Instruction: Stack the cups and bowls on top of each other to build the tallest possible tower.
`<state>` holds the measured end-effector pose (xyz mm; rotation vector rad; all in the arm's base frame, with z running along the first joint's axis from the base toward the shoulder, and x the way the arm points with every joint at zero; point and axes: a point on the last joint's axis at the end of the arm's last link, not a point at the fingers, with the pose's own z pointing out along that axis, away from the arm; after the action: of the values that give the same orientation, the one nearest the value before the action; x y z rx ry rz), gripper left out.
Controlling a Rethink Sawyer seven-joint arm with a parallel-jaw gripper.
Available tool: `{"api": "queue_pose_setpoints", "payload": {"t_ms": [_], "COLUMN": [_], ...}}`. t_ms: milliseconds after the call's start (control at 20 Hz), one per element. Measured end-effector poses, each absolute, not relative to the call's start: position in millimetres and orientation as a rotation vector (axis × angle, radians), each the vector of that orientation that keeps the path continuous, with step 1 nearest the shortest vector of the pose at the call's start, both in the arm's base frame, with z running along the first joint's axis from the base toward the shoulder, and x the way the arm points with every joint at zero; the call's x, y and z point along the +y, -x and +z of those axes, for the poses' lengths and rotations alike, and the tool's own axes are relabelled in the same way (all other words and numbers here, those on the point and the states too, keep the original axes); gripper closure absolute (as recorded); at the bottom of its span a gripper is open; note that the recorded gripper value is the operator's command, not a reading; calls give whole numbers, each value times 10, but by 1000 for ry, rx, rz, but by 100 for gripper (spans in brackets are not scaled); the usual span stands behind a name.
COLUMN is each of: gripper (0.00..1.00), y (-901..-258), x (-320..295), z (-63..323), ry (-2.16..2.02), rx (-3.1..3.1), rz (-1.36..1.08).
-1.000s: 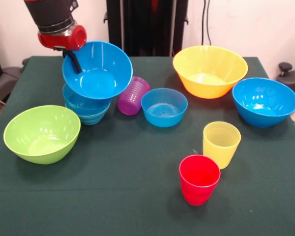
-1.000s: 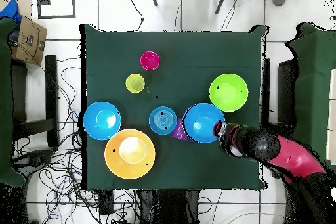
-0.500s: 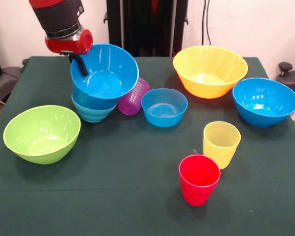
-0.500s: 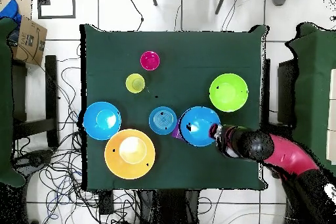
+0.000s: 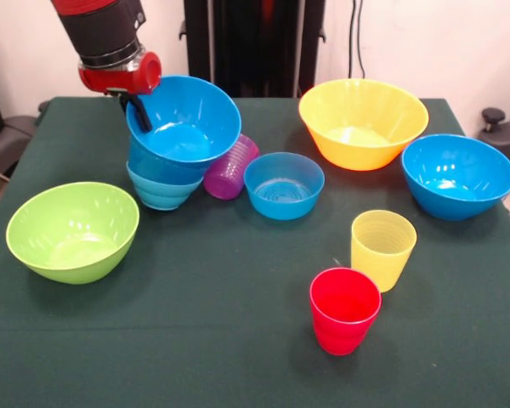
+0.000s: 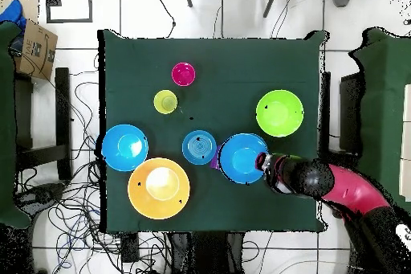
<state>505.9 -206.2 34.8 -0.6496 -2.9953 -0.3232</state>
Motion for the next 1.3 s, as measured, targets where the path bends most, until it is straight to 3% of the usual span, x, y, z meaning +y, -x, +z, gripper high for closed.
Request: {"api": "queue_pose_setpoints", "payload": {"t_ms": [1300], "gripper": [100], "y": [-5216], "x": [-2290], "z": [588], "ry": [653], "rx": [-2993], "rz": [-313]}}
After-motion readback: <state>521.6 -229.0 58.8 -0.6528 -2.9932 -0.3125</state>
